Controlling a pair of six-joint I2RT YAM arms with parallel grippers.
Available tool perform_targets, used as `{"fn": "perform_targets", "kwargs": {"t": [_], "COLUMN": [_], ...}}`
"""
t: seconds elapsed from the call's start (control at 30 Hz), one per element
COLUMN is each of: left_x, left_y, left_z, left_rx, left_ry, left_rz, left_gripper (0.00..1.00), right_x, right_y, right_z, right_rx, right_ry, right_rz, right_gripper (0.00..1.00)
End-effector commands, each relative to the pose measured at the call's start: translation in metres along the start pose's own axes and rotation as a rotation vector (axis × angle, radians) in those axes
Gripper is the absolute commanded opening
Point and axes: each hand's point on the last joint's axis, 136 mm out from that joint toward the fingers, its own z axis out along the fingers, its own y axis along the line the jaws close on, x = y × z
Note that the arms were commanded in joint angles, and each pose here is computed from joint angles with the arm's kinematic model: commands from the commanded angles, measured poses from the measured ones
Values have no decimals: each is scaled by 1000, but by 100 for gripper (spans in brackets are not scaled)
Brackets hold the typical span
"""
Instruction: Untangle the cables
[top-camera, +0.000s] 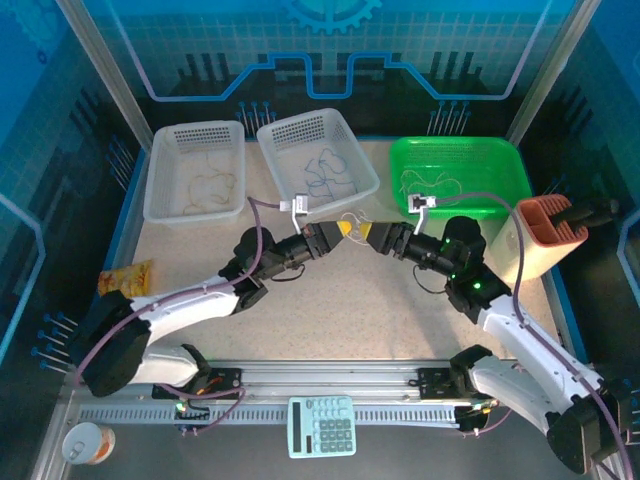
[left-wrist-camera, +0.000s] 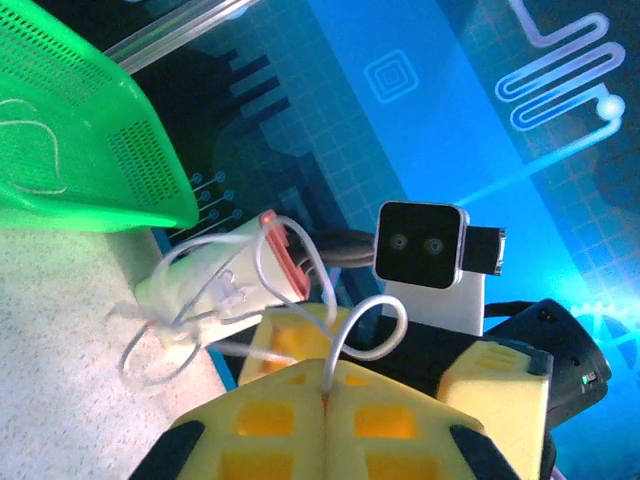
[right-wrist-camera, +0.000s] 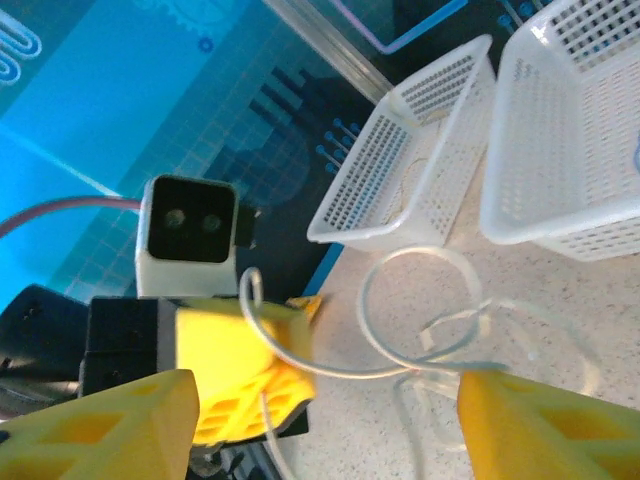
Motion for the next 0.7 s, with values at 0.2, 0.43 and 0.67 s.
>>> {"fn": "perform_targets", "kwargs": {"t": [0.2, 0.43, 0.67], "left_x": [3, 2, -2], "left_y": [-37, -47, -50], "left_z": [-20, -22, -21], "left_rx": [10, 29, 34], "left_ry": [85, 97, 81], "left_rz": [149, 154, 149], "left_gripper": [0, 0, 0], "right_x": [-8, 15, 27], "right_y": [-19, -33, -31], "right_z": [-18, -18, -20], "right_rx": [119, 122, 81], "right_ry": [-17, 36, 71], "right_rz": [-69, -57, -78], "right_gripper": [78, 77, 67]}}
